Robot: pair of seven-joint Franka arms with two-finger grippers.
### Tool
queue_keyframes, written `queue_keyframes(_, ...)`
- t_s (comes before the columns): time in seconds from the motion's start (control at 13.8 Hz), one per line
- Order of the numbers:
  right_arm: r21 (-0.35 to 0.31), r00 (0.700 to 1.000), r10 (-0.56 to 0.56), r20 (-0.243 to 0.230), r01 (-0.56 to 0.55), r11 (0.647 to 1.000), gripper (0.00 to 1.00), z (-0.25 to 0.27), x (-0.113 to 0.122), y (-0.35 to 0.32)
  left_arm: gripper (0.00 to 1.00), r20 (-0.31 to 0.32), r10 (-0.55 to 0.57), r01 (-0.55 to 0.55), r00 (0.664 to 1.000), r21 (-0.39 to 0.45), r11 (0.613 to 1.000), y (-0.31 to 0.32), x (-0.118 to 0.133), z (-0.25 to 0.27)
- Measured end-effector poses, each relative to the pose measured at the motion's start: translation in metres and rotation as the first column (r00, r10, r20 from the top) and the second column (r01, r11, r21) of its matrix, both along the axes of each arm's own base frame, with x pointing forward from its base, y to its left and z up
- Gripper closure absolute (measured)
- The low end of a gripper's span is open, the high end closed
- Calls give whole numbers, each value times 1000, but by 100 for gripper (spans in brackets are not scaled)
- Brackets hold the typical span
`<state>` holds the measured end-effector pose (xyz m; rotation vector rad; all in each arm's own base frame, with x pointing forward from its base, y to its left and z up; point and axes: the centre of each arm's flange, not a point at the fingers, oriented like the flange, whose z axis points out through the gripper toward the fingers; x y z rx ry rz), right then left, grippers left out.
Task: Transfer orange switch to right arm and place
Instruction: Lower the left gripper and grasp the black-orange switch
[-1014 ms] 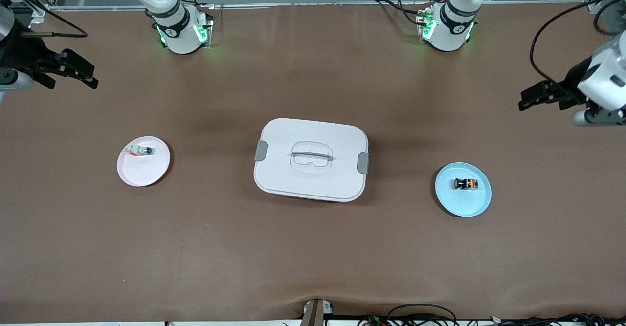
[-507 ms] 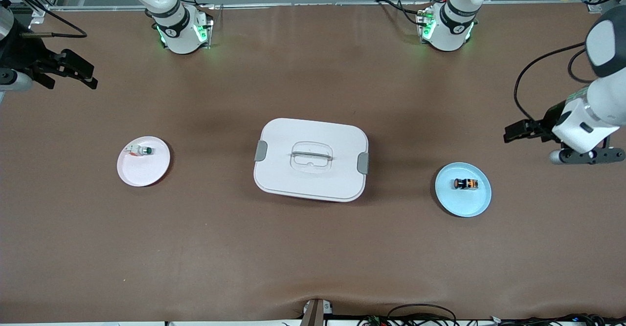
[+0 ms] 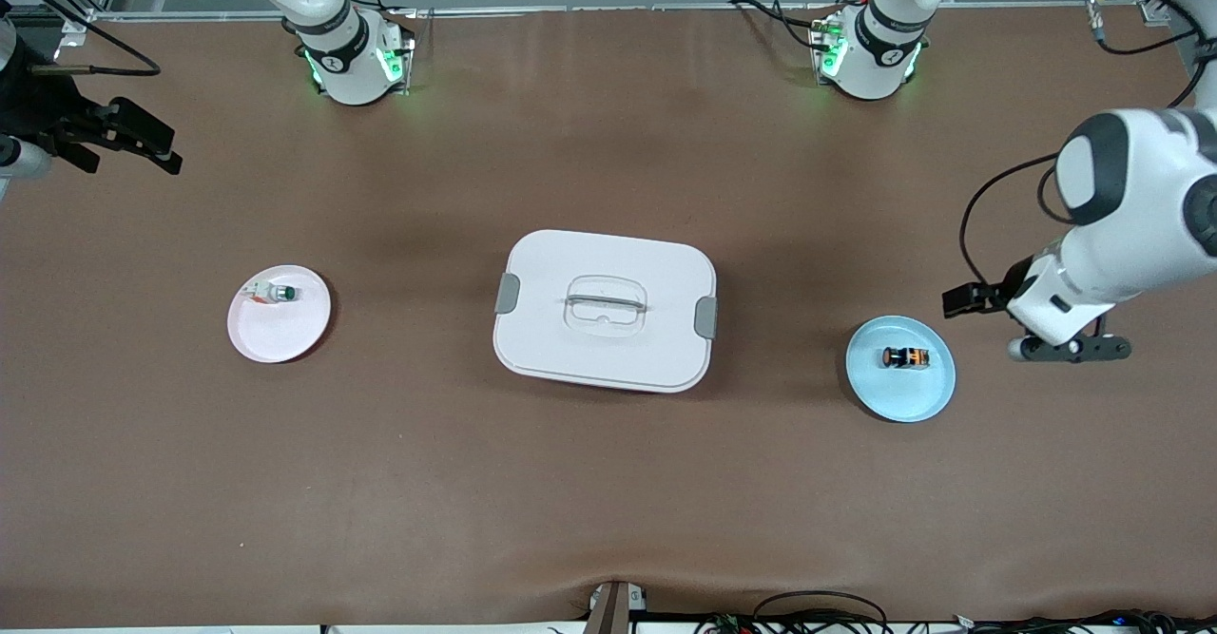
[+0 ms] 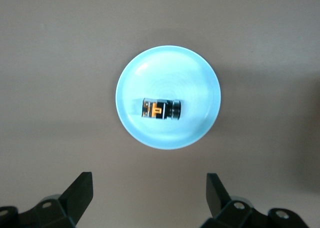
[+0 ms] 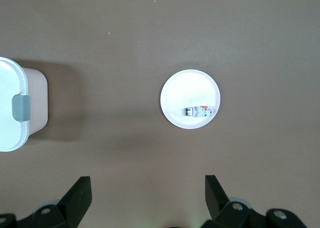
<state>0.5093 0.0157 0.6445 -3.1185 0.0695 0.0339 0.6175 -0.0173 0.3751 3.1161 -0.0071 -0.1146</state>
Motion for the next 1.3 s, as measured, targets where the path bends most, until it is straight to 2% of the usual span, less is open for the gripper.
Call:
queue_keyframes(0.22, 0, 1000, 0, 0, 0, 1000, 0, 0, 0, 0, 0, -10, -31, 31, 999, 26, 999, -3, 8, -43)
queue_keyframes(0.58, 0, 1000, 0, 0, 0, 1000, 0, 0, 0, 0, 0, 20, -104, 103, 994, 26, 994, -5, 12, -90)
queue_keyframes(1.16, 0, 1000, 0, 0, 0, 1000, 0, 0, 0, 0, 0, -25, -144, 144, 989, 14, 989, -7, 9, -160)
queue_keyframes(1.3, 0, 1000, 0, 0, 0, 1000, 0, 0, 0, 0, 0, -19, -155, 156, 988, 12, 988, -7, 9, -168)
